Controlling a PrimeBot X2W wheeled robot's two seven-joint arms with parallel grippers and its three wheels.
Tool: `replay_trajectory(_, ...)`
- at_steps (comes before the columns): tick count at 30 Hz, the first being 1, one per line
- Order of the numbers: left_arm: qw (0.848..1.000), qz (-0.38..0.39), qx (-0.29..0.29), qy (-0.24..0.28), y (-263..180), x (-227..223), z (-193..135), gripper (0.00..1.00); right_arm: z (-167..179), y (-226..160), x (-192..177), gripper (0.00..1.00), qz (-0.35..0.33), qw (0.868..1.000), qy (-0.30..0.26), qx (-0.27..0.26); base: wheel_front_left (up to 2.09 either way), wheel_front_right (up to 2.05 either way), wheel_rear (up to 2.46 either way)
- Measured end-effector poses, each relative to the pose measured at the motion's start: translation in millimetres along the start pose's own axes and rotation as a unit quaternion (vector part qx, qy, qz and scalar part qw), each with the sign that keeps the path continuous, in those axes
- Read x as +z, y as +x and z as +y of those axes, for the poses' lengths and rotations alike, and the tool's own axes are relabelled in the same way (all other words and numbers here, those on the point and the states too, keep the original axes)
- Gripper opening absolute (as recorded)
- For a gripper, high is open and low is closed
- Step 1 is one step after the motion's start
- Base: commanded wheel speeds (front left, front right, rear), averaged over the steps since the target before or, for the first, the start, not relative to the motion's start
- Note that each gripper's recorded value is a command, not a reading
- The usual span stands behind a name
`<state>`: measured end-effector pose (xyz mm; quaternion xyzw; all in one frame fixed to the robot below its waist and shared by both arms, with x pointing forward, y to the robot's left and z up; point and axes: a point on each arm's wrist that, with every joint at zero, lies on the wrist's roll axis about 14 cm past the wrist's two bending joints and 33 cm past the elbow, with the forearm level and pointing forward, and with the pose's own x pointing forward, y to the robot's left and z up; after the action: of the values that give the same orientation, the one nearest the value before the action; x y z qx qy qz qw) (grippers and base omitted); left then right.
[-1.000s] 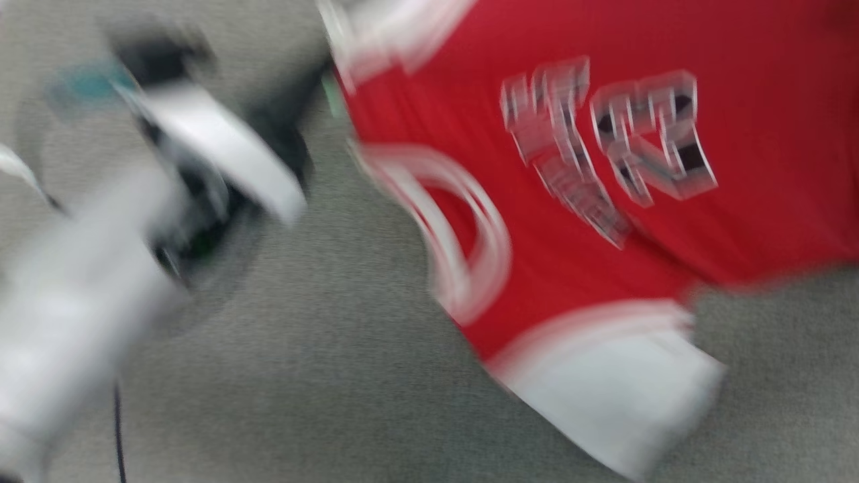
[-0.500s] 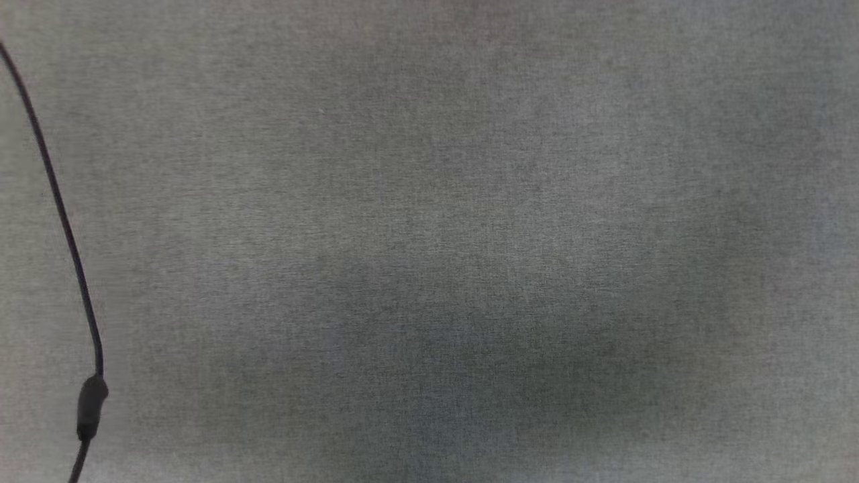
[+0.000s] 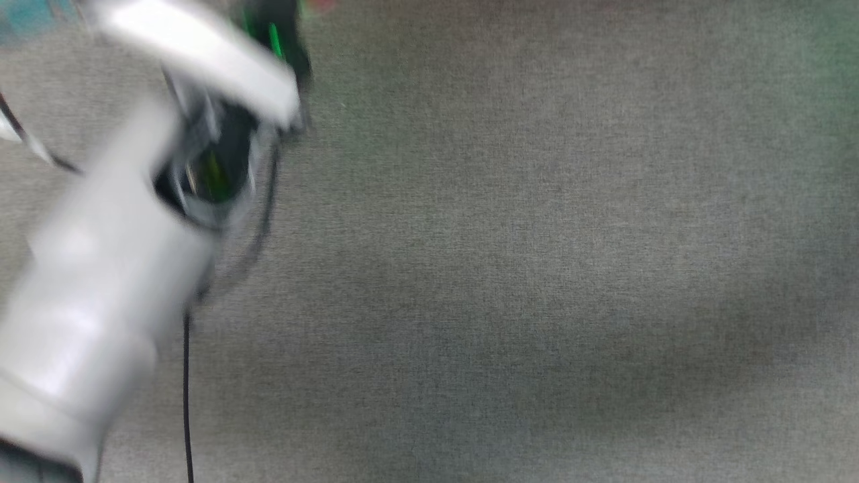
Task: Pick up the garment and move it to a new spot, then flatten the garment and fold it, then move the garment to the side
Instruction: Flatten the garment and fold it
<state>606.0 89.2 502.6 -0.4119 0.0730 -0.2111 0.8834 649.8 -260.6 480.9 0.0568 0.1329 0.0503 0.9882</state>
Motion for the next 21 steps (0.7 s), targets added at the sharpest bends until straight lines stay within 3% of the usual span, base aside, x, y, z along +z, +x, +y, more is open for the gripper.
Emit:
replay_trajectory(8,0.997,0.064,0.032,-0.019,-75,-58,11,0.00,-7,-69,-77,0.00,0.098,0.995,0.021,0.026,0.00,0.00,0.00)
replay_trajectory(21,0.991,0.132,0.035,0.012,-178,-105,-8,0.00,-7,-189,-141,0.00,0.185,0.981,0.048,0.037,0.00,0.00,0.00)
